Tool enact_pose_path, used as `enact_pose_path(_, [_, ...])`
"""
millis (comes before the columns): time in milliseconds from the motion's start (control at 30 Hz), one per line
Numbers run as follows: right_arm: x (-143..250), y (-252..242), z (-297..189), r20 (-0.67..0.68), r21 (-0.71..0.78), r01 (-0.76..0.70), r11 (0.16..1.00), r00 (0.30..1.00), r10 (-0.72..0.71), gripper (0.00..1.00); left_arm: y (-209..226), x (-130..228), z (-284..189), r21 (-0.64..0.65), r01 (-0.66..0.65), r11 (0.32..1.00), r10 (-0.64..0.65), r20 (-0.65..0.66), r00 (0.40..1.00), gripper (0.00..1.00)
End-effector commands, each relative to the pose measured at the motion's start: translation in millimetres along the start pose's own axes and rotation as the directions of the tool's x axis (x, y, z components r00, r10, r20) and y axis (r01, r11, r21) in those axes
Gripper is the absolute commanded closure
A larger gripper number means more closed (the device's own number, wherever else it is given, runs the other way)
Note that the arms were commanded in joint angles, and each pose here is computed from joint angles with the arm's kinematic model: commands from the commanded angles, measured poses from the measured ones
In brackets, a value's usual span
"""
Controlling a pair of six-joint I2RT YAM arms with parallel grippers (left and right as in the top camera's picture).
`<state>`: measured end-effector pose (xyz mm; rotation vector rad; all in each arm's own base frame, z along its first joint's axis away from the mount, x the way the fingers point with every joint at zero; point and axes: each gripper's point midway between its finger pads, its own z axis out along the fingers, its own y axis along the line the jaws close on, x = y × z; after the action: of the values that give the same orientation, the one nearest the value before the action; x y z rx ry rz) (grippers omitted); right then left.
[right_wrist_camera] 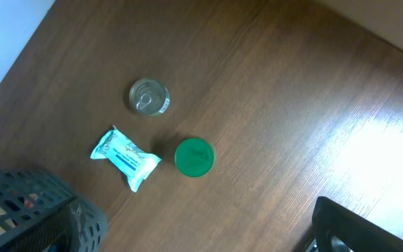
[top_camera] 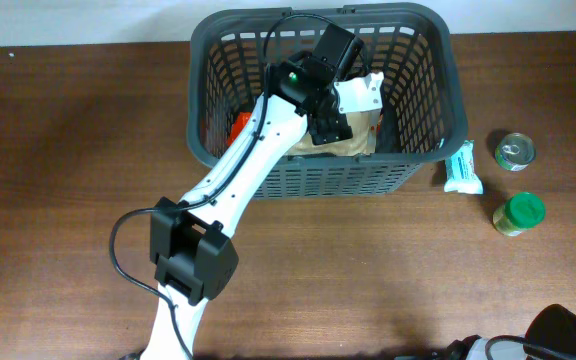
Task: Pack container
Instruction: 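Release the powder bag into the basket and retract the left arm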
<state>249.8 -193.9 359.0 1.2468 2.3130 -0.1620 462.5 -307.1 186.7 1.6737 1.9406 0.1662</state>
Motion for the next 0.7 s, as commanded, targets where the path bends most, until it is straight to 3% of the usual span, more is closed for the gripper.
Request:
enact_pose_path(0, [1.4,-1.1,-2.6,-0.001,-0.006,-0.013,1.000,1.000,0.013,0.01,28.8,-13.9,-68.8,-0.110,0.128,0.986,-0.117,0.098,0.988,0.01])
enact_pose_path(167, [2.2,0.8,-2.6,-0.004,-0.018,0.043,0.999,0.999,-0.044,0.01,72.0,-3.9,-157.5,-0.273,0.293,0.917,-0.241,0.207,0.948,0.01])
enact_pose_path(333, [3.6,4.9,-2.8,-0.010,-0.042,0.077,0.996,0.997,-0.078,0.01,112.3,43.8,-255.4,-0.412,0.476,0.777,-0.364,0.324,0.874,0.01])
enact_pose_path(467, [8.5,15.1,-10.1,-0.003,-0.111,0.146,0.983,0.989,-0.147,0.01,143.7,112.4,-308.7,-0.474,0.652,0.592,-0.509,0.407,0.758,0.01])
enact_pose_path(667, [25.3,16.1,-60.7,0.127,-0.163,0.207,0.965,0.974,-0.187,0.01,173.3,204.9,-333.0,-0.452,0.817,0.358,-0.656,0.500,0.565,0.01])
